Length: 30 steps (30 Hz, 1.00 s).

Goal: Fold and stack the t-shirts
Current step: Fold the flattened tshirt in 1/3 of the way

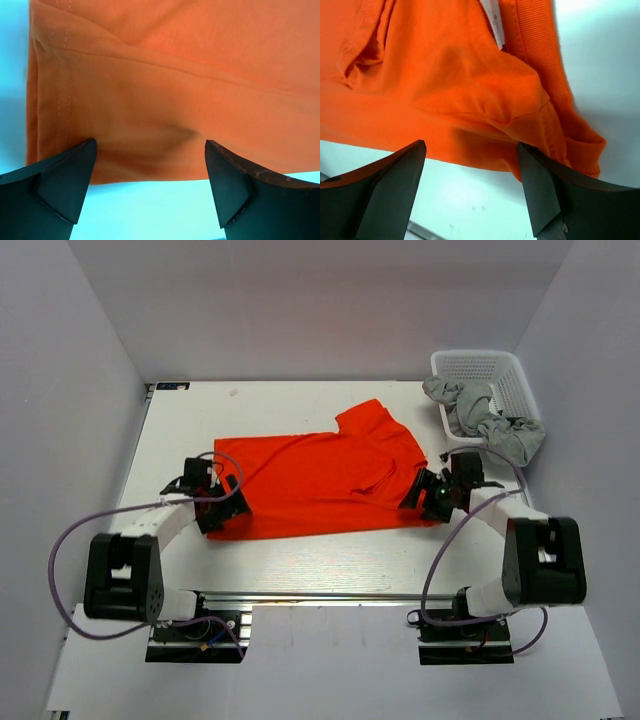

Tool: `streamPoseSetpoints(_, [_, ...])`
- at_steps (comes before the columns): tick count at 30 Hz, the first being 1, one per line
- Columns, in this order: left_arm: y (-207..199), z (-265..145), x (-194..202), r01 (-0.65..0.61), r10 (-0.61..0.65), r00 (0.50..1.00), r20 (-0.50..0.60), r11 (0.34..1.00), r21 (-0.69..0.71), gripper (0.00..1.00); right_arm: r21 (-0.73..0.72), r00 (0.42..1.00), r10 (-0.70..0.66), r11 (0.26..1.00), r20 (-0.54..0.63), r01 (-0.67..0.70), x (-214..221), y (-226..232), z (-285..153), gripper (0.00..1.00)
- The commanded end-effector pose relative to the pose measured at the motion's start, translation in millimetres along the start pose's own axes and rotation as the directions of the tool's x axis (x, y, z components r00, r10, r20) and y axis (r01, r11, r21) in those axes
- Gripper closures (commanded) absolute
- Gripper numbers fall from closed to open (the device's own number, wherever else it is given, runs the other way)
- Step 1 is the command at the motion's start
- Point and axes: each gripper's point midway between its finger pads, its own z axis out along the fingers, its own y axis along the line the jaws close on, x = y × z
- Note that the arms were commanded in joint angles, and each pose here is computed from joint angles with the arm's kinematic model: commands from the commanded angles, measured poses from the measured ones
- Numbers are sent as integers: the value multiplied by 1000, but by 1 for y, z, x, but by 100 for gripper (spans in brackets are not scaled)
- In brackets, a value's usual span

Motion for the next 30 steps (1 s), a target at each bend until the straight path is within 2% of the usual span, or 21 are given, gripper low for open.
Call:
streamPoseSetpoints(1, [27,-16,67,74,-90,979,-181,993,-94,0,171,971,123,981,-206,-88,78,-37,-15,20])
streamPoseSetpoints(4, [9,-32,42,63,-64,995,-81,998,-16,0,100,989,44,995,-143,-30,62,-19,-24,16])
streamPoseSetpoints(6, [-5,-43,20,50,-49,999,-4,998,32,0,10,998,-52,999,-41,53,33,10,-39,13])
streamPoseSetpoints(10, [-28,-66,-31,3,-13,990,144,997,73,0,-62,971,-204,975,127,213,-9,53,-68,10])
streamPoseSetpoints(14, [-32,-76,-52,0,-12,977,212,999,54,0,-127,950,-267,949,159,288,-19,79,-68,10])
streamPoseSetpoints(15, [-27,-76,-54,6,-12,974,226,1000,31,0,-198,943,-301,925,139,324,-9,96,-66,10])
streamPoseSetpoints(18, [-25,-76,-59,15,-20,972,233,1000,20,0,-276,946,-306,905,109,324,-3,115,-52,10])
streamPoseSetpoints(19, [-24,-76,-56,28,-31,975,222,999,16,0,-284,947,-316,904,66,321,5,116,-39,10])
streamPoseSetpoints(22, [-21,-78,-55,41,-43,972,233,999,11,0,-283,943,-332,901,35,328,9,122,-18,10])
streamPoseSetpoints(30, [-9,-84,-40,49,-43,970,240,999,-18,0,-301,936,-351,889,37,345,6,136,16,10])
